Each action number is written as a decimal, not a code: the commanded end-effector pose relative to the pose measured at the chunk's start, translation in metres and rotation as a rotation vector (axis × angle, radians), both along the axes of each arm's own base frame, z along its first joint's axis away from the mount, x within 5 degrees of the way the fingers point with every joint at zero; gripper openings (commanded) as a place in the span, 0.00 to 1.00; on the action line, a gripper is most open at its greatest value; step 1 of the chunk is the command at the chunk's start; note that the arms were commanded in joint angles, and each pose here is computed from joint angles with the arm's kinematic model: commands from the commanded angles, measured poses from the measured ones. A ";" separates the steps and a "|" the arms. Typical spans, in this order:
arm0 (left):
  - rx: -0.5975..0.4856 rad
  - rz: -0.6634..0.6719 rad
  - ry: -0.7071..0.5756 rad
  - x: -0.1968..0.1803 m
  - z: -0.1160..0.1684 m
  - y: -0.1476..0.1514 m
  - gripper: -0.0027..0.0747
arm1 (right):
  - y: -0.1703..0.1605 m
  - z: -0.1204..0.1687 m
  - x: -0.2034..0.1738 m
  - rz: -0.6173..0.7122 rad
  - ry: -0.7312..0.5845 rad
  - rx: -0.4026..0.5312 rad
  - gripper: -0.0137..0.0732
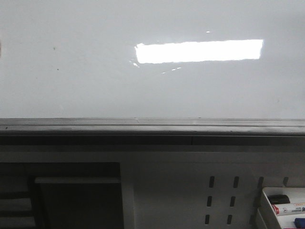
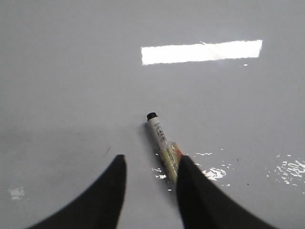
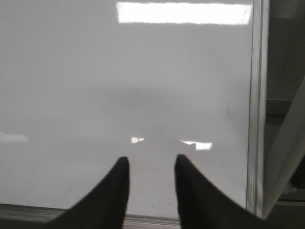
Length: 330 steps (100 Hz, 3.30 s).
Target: Write number 4 on whiteboard
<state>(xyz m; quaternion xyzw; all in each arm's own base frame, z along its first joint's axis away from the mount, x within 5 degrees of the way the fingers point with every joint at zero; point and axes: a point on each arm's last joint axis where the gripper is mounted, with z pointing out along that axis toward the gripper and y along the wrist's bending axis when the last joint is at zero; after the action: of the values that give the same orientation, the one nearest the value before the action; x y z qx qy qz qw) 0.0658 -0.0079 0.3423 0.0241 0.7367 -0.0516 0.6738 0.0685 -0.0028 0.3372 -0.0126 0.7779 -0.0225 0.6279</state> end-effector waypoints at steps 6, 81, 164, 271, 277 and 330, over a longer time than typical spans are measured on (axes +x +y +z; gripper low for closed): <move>-0.042 -0.011 -0.082 0.001 0.014 -0.001 0.74 | -0.001 0.017 0.001 -0.002 -0.091 -0.030 0.68; -0.062 -0.017 0.131 0.045 -0.006 -0.006 0.77 | 0.000 0.018 0.001 -0.001 -0.101 -0.030 0.71; -0.022 -0.071 0.397 0.168 -0.058 -0.037 0.77 | 0.000 0.018 0.001 -0.001 -0.101 -0.030 0.71; -0.022 -0.066 0.388 0.173 -0.061 -0.038 0.01 | 0.000 0.018 0.001 0.003 -0.104 -0.018 0.71; -0.021 -0.070 0.400 0.170 -0.059 -0.038 0.01 | 0.001 0.022 0.000 0.012 -0.109 0.015 0.71; 0.323 -0.643 0.501 0.112 0.019 -0.063 0.01 | 0.048 0.064 0.027 0.531 0.178 -0.036 0.71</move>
<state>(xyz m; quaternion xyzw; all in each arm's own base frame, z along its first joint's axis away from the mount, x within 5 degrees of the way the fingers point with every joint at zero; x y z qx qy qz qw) 0.1906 -0.0565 0.3355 0.2496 0.8783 -0.0935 0.3970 0.0844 0.0306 0.3814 -0.1548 0.8280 0.0976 0.5301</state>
